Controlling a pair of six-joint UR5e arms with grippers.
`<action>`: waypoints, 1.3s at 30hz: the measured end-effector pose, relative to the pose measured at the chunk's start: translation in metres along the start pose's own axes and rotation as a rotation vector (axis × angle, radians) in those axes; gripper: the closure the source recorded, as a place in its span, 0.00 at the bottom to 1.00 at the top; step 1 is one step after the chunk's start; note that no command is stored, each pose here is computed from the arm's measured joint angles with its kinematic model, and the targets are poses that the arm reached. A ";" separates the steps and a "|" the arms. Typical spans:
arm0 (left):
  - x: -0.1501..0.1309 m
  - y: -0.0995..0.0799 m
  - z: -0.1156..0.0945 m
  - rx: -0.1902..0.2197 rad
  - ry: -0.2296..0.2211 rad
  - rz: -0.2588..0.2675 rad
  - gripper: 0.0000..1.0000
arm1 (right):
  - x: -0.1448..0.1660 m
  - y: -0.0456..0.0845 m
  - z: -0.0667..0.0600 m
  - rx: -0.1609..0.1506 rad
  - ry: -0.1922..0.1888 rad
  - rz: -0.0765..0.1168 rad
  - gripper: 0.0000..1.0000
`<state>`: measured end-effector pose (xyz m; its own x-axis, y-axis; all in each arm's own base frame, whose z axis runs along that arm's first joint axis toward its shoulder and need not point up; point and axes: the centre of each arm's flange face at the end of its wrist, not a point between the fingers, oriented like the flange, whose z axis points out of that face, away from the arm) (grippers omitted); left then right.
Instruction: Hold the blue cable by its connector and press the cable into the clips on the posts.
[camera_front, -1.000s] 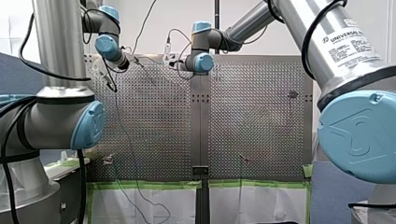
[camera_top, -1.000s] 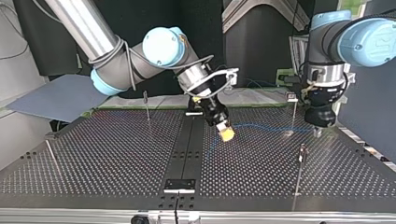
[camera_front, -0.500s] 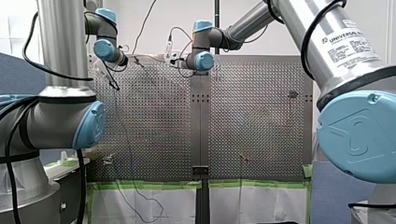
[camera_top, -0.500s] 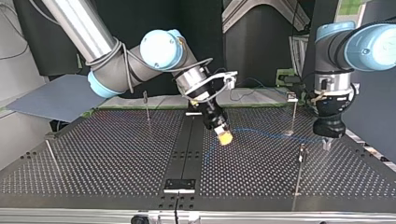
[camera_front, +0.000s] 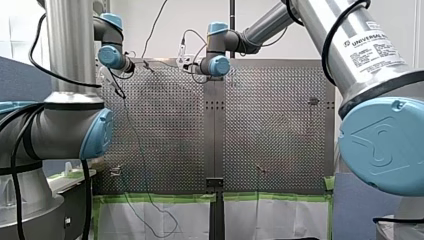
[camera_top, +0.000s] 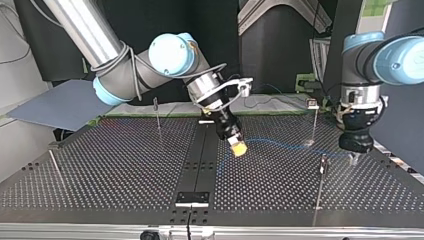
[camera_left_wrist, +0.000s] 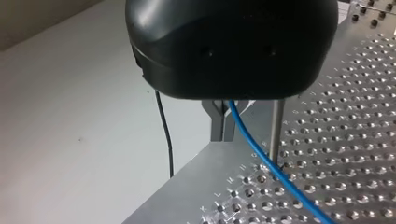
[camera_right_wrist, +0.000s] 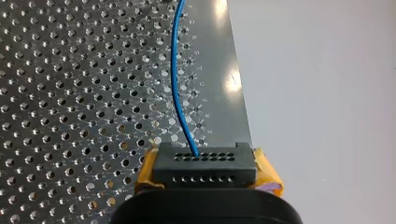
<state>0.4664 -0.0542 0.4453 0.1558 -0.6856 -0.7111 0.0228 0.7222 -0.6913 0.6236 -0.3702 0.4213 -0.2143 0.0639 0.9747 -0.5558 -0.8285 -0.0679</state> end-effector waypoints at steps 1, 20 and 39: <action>0.000 0.001 0.001 0.000 -0.001 -0.001 1.00 | 0.000 0.001 0.000 -0.001 0.000 -0.001 1.00; 0.004 0.014 0.043 0.060 0.013 -0.018 1.00 | 0.000 0.021 0.001 -0.057 0.002 -0.015 1.00; -0.014 0.005 0.082 0.076 0.003 -0.024 1.00 | 0.008 0.056 0.006 -0.117 0.024 -0.020 1.00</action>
<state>0.5455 -0.0333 0.4626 0.1513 -0.7033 -0.6946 0.1018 0.7101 -0.6967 0.5955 -0.4188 0.4270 -0.2209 0.0940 0.9708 -0.6495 -0.7567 -0.0746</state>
